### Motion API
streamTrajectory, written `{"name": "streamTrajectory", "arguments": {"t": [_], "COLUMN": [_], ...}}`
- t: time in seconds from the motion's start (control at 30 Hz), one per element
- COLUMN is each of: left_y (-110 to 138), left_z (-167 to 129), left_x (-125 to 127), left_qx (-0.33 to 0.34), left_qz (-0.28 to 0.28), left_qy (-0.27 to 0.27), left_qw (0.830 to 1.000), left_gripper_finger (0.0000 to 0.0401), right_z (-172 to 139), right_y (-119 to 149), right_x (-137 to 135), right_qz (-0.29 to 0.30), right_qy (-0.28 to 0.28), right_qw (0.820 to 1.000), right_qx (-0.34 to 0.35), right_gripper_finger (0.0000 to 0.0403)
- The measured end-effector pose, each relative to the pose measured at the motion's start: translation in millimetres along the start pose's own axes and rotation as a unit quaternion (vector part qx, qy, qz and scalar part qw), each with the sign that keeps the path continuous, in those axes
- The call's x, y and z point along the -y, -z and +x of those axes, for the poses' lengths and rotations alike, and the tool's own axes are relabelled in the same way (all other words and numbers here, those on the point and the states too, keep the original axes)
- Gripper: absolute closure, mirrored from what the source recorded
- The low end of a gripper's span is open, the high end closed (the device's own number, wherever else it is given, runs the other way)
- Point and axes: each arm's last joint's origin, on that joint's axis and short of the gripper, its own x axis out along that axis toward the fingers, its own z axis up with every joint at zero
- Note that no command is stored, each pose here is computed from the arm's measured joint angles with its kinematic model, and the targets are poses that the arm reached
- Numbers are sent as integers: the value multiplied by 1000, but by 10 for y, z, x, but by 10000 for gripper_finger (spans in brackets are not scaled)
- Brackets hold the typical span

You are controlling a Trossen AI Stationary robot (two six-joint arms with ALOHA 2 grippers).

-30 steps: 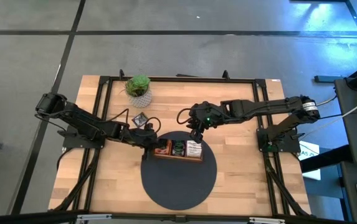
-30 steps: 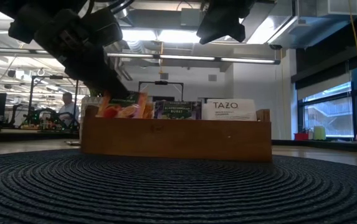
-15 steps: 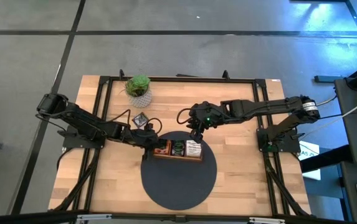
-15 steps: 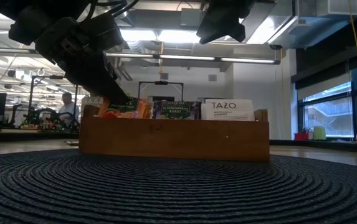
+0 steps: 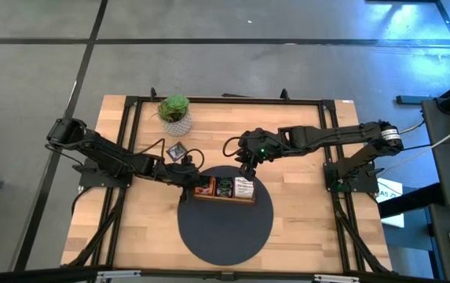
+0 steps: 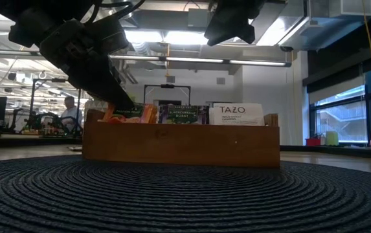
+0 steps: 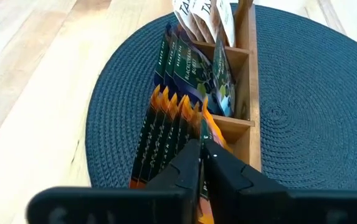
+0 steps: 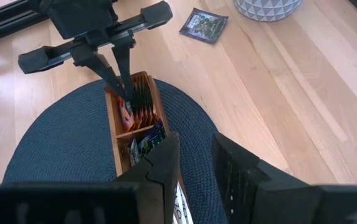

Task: Pick & Place Tea
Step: Put the orange tea bag into the left slot of the wooden organizer, then put the violet tea bag into the middle slot of the wooden organizer

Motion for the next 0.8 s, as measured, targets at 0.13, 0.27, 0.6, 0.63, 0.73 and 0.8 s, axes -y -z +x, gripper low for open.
{"name": "streamTrajectory", "arguments": {"t": [0.13,0.27,0.6,0.63,0.73,0.8], "left_y": [-1,-5,-196,-229,-316,-331], "left_z": [-1,-5,-245,-285,-431,-533], "left_x": [-1,-6,-70,-95,-184,-251], "left_qx": [1,4,62,73,100,100], "left_qz": [3,3,-2,-9,-25,-32], "left_qy": [-2,-11,-6,-7,-11,-18], "left_qw": [1000,1000,998,997,995,994], "left_gripper_finger": [357,326,307,309,310,308], "right_z": [0,0,0,0,0,0], "right_y": [0,0,1,1,1,1], "right_x": [0,0,0,0,0,0], "right_qz": [0,0,-15,-14,-15,-16], "right_qy": [0,0,0,0,0,0], "right_qw": [1000,1000,1000,1000,1000,1000], "right_qx": [0,0,-1,-1,-1,-1], "right_gripper_finger": [305,305,305,305,305,305]}}
